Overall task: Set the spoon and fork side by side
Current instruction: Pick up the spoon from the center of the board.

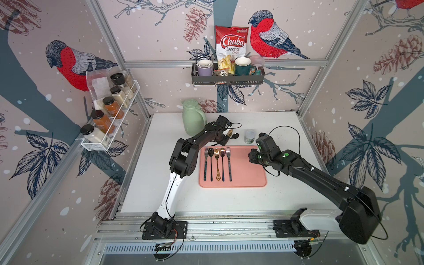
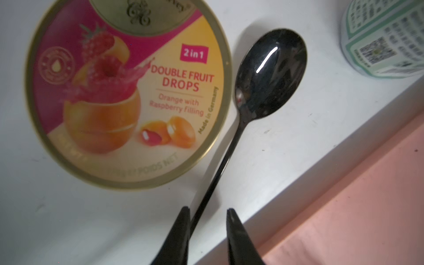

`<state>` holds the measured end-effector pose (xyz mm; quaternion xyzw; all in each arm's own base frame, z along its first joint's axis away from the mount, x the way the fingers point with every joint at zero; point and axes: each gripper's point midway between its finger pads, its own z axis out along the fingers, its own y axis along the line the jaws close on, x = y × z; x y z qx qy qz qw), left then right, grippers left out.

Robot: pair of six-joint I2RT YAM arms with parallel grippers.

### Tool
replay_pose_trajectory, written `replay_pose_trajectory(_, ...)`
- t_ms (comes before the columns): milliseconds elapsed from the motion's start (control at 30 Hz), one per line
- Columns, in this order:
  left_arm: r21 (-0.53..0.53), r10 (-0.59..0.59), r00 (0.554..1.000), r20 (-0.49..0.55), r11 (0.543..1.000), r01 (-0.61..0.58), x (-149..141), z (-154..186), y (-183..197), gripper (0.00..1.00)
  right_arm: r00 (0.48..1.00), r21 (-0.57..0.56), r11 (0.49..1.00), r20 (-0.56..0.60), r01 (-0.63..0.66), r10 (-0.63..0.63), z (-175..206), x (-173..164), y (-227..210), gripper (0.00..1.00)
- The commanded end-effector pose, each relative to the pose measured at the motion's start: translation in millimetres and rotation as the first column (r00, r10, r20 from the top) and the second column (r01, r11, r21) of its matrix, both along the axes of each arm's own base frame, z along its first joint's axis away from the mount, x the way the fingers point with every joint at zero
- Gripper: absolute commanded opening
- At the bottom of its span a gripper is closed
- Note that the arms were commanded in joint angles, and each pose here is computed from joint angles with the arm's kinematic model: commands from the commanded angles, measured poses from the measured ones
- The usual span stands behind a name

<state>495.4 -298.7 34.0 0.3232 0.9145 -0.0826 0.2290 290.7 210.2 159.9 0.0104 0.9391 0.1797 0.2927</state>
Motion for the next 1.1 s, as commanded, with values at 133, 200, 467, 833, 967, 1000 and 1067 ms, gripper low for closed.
replay_pose_trajectory(133, 0.008, -0.021, 0.999, -0.028, 1.000, 0.022, 2.5, -7.4, -1.8, 0.30, 1.000, -0.001, 1.000, -0.015, 0.002, -0.002, -3.6, -0.5, -1.8, 0.27)
replay_pose_trajectory(200, 0.010, -0.022, 0.999, -0.031, 1.000, 0.022, 2.8, -10.3, -1.4, 0.30, 1.000, -0.002, 1.000, -0.017, 0.004, -0.004, -4.1, -0.5, -2.8, 0.27)
replay_pose_trajectory(467, 0.004, -0.029, 0.999, -0.041, 1.000, 0.029, 2.4, -18.4, -2.7, 0.31, 1.000, 0.000, 1.000, -0.025, 0.012, -0.012, -6.1, 1.2, -5.7, 0.28)
replay_pose_trajectory(833, -0.005, -0.006, 1.000, -0.018, 1.000, 0.006, 2.7, -11.4, -0.3, 0.01, 1.000, 0.011, 1.000, -0.027, 0.010, -0.010, -3.5, 0.6, -7.0, 0.27)
replay_pose_trajectory(967, 0.003, -0.004, 1.000, -0.009, 1.000, 0.004, 2.6, -5.7, 1.9, 0.00, 1.000, 0.018, 1.000, -0.019, 0.010, -0.009, 0.1, -0.3, -7.9, 0.27)
replay_pose_trajectory(1000, 0.003, -0.004, 1.000, -0.004, 1.000, 0.004, 3.1, -3.0, 2.5, 0.00, 1.000, 0.020, 1.000, -0.017, 0.011, -0.010, 1.1, -0.5, -8.4, 0.27)
replay_pose_trajectory(1067, -0.001, -0.008, 1.000, 0.008, 1.000, 0.008, 3.6, 2.6, 1.8, 0.00, 1.000, 0.023, 1.000, -0.016, 0.012, -0.011, 1.7, -0.9, -8.9, 0.27)
